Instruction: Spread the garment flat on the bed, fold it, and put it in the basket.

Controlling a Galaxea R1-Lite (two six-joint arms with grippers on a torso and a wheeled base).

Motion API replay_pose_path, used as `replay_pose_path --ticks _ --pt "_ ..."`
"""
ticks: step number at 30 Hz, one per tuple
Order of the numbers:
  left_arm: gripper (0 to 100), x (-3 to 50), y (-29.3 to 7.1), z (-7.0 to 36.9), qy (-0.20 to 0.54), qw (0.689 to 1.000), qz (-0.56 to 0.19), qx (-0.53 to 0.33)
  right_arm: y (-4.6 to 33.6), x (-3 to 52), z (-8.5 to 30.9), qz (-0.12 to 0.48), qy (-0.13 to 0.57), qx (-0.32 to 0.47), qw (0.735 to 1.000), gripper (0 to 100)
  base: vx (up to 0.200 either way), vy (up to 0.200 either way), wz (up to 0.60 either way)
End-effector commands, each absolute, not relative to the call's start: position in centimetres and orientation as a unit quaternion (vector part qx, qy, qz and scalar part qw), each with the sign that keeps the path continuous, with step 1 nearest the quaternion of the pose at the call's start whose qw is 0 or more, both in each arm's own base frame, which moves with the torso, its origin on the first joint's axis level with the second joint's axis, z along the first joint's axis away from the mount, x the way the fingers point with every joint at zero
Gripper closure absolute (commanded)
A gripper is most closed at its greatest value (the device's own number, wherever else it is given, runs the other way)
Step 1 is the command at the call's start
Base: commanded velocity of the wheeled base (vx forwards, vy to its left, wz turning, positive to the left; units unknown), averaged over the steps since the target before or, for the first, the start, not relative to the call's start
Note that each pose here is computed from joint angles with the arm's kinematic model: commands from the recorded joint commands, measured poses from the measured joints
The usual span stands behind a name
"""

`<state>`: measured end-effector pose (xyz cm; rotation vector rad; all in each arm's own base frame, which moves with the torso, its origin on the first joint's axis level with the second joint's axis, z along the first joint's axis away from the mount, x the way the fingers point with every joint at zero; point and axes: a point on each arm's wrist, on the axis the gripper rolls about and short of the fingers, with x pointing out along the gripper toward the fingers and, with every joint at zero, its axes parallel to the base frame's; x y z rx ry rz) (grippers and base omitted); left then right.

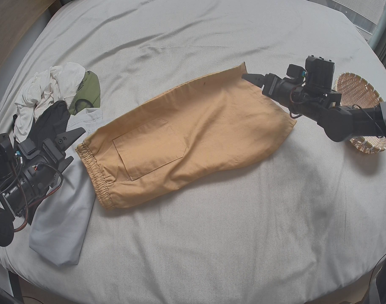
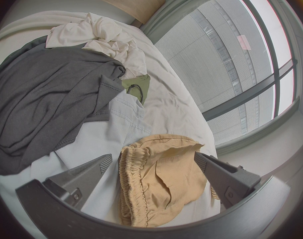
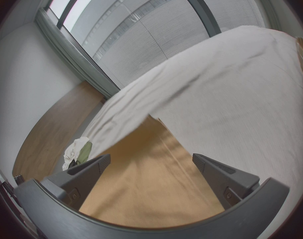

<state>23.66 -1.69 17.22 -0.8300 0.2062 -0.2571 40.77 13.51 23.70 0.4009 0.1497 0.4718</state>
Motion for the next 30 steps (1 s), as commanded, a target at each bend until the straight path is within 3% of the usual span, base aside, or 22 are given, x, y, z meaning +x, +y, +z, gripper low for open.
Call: replay_pose_path --ticks 1,7,14,30 --pt "0 20.4 -3.2 17.8 0.104 0.895 -0.179 -0.395 10.5 35.1 25.6 0.202 0.064 0.200 0.957 0 0.000 0.000 0.00" --pt "0 19.8 -3.8 17.8 0.107 0.893 -0.196 -0.391 8.6 31.3 26.4 0.186 0.073 0.200 0.959 0 0.000 0.000 0.00" --pt "0 19.7 -4.1 17.9 0.108 0.892 -0.201 -0.390 8.4 30.0 22.9 0.174 0.142 0.207 0.952 0 0.000 0.000 0.00" --pt "0 19.7 -4.1 17.8 0.109 0.892 -0.200 -0.390 9.9 33.2 17.3 0.138 0.221 0.294 0.919 0 0.000 0.000 0.00"
